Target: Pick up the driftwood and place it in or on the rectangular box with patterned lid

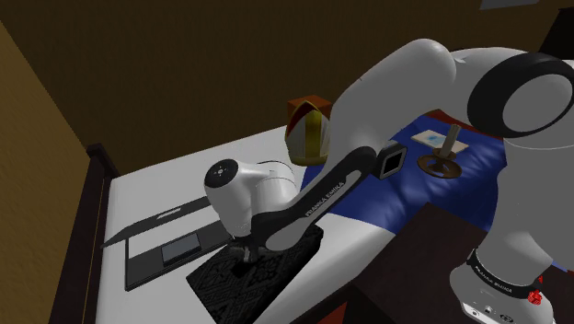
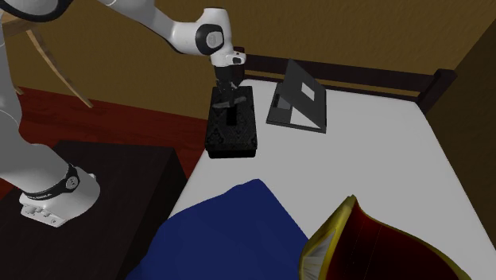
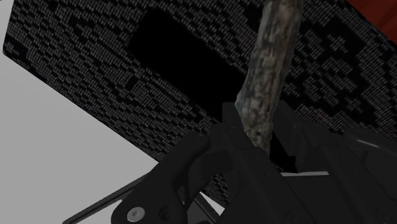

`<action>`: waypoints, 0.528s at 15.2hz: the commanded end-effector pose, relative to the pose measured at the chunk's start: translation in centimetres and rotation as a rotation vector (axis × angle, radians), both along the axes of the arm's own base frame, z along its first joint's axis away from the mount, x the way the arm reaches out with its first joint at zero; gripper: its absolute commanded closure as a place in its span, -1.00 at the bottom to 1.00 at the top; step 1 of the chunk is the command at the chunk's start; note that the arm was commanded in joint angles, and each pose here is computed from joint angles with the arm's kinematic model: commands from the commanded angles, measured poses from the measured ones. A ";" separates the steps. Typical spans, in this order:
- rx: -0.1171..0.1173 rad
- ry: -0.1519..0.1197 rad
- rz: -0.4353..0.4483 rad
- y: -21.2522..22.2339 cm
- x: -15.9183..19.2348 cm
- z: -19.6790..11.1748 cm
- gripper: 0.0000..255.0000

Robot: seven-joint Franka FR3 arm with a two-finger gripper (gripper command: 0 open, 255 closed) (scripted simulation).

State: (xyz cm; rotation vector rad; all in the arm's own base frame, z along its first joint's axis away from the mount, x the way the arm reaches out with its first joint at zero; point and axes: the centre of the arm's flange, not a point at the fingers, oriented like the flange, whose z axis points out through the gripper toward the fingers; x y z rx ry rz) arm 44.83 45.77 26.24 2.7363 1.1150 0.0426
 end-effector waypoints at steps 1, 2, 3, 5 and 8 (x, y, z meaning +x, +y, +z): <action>0.000 0.000 0.000 0.0 0.0 0.0 1.00; 0.000 0.000 0.000 0.0 0.0 0.0 1.00; 0.000 0.000 0.000 0.0 0.0 0.0 1.00; 0.000 0.000 0.000 0.0 0.0 0.0 -1.00; 0.000 0.000 0.000 0.0 0.0 0.0 -1.00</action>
